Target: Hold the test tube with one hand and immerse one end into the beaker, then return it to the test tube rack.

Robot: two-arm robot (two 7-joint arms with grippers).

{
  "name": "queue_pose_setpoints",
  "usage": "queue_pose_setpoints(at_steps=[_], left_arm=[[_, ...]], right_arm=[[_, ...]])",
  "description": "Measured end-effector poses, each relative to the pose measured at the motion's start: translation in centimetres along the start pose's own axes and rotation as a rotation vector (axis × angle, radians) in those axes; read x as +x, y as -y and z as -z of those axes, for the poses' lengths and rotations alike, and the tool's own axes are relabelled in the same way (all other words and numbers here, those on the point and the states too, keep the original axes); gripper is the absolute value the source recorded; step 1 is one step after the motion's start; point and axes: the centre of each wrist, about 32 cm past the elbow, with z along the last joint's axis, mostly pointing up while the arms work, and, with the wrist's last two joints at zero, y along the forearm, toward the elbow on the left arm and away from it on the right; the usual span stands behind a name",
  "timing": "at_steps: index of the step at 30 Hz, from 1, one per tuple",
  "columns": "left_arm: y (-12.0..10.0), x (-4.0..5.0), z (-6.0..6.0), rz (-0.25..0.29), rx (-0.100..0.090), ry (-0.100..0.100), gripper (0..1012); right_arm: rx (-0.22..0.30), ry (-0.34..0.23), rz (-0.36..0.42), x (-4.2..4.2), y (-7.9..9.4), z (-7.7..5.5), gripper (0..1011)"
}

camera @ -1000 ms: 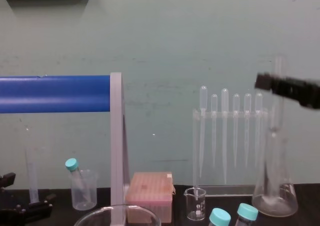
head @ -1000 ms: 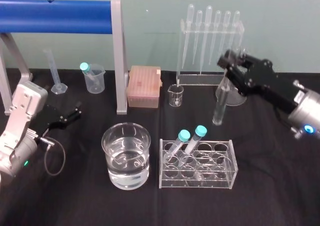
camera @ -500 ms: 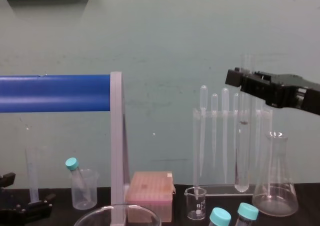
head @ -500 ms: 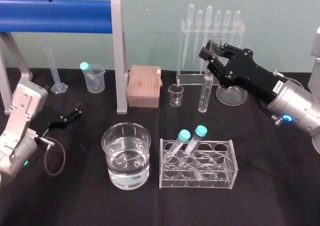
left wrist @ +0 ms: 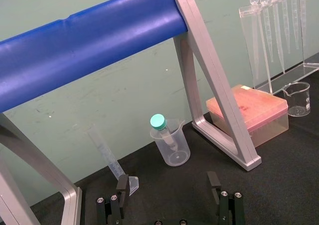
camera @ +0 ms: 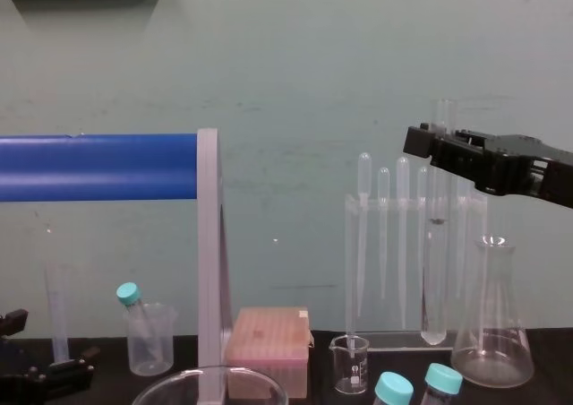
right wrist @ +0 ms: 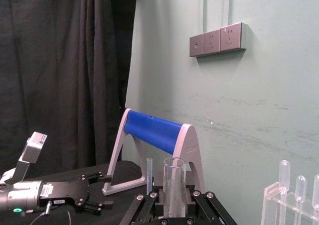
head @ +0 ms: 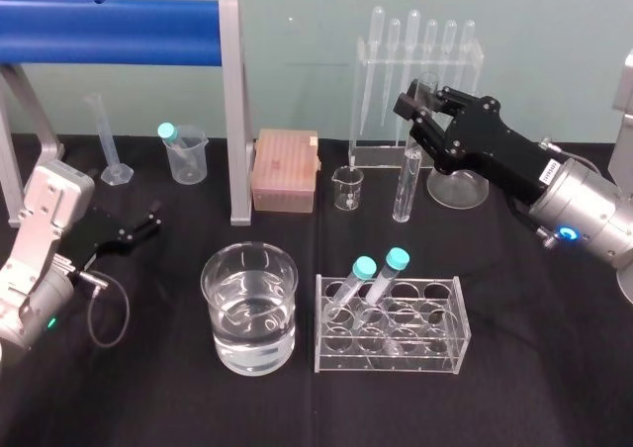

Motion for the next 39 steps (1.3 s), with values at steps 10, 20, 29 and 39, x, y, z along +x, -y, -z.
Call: queue_pose_setpoints(at_steps=[10, 20, 29, 39], left_arm=[[0.0, 0.0, 0.0, 0.0, 0.0, 0.0, 1000], [0.0, 0.0, 0.0, 0.0, 0.0, 0.0, 1000], [0.0, 0.0, 0.0, 0.0, 0.0, 0.0, 1000], [0.0, 0.0, 0.0, 0.0, 0.0, 0.0, 1000]], right_arm=[[0.001, -0.001, 0.001, -0.01, 0.04, -0.05, 226], [0.0, -0.001, 0.001, -0.02, 0.06, -0.06, 226], [0.001, -0.002, 0.001, -0.03, 0.07, -0.07, 226], [0.001, -0.002, 0.001, -0.02, 0.07, -0.07, 225]])
